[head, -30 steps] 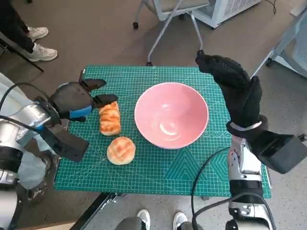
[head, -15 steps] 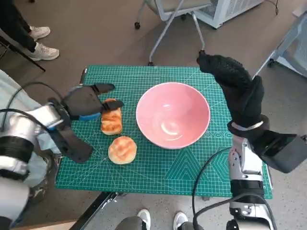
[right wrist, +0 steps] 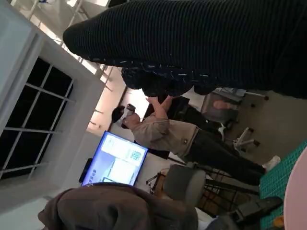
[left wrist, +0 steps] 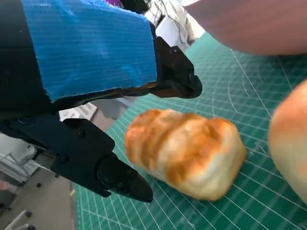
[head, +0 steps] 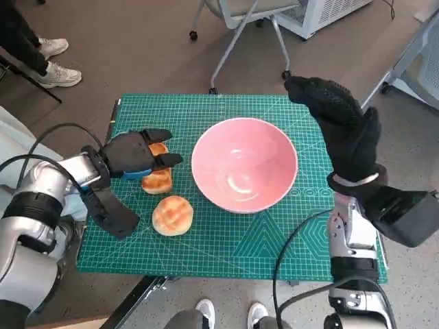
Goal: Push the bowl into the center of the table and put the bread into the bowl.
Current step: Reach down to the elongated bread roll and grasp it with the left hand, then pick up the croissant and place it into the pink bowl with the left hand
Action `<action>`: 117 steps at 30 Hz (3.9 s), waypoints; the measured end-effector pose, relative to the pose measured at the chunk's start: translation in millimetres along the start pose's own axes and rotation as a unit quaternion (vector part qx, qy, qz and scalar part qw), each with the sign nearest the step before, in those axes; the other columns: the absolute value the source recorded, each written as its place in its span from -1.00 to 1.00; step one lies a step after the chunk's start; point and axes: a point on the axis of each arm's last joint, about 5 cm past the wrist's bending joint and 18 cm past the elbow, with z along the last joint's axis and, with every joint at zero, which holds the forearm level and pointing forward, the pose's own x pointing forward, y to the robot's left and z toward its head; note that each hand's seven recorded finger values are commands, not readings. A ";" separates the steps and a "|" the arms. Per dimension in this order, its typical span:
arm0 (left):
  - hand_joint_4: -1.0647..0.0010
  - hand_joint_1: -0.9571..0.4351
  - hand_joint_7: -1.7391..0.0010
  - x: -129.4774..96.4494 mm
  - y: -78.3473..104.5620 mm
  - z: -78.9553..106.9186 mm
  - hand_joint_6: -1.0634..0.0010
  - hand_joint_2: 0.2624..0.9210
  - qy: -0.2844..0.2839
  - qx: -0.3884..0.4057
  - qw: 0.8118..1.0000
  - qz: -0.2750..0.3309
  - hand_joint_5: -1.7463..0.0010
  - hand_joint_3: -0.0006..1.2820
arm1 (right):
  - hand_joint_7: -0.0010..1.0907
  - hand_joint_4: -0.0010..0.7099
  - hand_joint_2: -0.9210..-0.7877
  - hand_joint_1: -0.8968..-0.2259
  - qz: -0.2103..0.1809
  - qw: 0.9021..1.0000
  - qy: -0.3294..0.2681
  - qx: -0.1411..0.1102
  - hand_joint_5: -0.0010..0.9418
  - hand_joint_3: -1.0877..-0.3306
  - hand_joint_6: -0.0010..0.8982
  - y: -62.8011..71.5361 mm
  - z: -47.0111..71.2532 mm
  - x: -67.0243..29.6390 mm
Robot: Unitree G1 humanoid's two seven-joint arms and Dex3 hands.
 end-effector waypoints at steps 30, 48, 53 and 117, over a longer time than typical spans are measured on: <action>-0.50 0.19 0.04 14.1 1.5 12.4 -0.19 0.99 0.001 -0.141 0.990 -0.010 0.71 -0.81 | 0.12 -0.48 -1.00 -0.37 0.002 1.000 0.004 0.003 -0.99 -0.06 -1.00 -1.1 -2.0 -2.3; -0.26 0.38 -0.43 18.3 -0.4 14.9 -0.24 1.00 0.009 -0.121 0.992 -0.013 -0.22 -0.89 | 0.13 -0.49 -1.00 -0.36 -0.001 1.000 0.000 0.011 -1.00 -0.04 -1.00 -2.2 -2.3 -3.2; -0.26 0.38 -0.41 18.6 -0.1 14.3 -0.23 1.00 0.013 -0.119 0.993 -0.017 -0.24 -0.90 | 0.13 -0.48 -1.00 -0.35 -0.002 1.000 -0.001 0.012 -1.00 -0.03 -1.00 -2.5 -2.3 -3.4; -0.28 0.38 -0.38 61.9 134.7 15.7 -0.21 1.00 -0.109 -0.220 0.938 0.243 -0.27 -0.90 | 0.07 -0.47 -1.00 -0.37 -0.006 1.000 0.000 0.013 -0.99 0.00 -0.95 -3.4 -2.3 -8.5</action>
